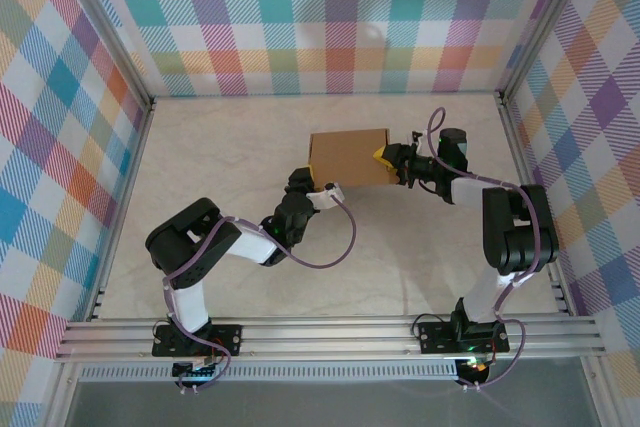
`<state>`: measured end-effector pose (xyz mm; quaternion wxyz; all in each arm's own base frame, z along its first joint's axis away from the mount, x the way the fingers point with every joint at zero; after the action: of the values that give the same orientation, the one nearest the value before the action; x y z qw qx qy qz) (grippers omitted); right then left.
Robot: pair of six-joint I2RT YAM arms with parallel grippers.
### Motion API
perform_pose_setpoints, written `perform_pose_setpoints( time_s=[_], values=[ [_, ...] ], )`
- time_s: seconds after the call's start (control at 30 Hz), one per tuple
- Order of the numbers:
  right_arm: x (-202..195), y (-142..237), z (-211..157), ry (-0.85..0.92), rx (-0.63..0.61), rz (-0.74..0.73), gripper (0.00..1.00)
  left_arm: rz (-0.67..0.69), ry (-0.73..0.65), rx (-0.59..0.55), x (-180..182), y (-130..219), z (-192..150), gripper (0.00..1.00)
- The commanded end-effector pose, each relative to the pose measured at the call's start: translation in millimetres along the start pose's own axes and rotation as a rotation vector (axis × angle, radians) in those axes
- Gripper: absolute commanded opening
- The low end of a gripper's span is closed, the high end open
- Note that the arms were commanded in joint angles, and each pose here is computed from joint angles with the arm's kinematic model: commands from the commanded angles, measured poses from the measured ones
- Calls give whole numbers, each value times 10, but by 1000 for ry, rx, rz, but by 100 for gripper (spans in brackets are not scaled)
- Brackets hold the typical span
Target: Fold the paper box
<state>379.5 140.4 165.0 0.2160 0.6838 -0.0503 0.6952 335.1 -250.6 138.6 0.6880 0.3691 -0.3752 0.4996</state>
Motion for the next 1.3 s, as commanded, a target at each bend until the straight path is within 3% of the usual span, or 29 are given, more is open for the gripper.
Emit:
perform_pose_setpoints(
  time_s=[0.0,0.23,0.53,0.63,0.9,1.27],
  values=[
    [129,51,-38,52,15,32,43,19,47,-19,64,-7,88,26],
    [137,46,-30,49,12,29,47,-5,53,-17,44,0,95,21],
    [165,110,14,69,-46,-14,79,-152,53,19,-49,38,101,21],
    [149,185,23,71,-79,-57,85,-191,65,38,-49,44,102,21],
    [109,558,-10,120,-197,-245,87,-375,149,93,10,138,110,22],
    [310,972,-224,465,-259,-521,88,-672,235,250,-11,477,48,24]
  ],
)
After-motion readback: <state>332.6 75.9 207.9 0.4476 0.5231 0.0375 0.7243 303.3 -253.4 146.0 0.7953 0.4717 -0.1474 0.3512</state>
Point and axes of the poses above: each hand's point on the last joint's axis, 136 mm out from that joint toward the fingers, its own y axis back along the fingers, its own x axis along the line the jaws close on, z = x × y, the point moved 5 cm from there along y, back along the fingers, and after that the axes turned 1 degree about y, right-handed, at the moved point
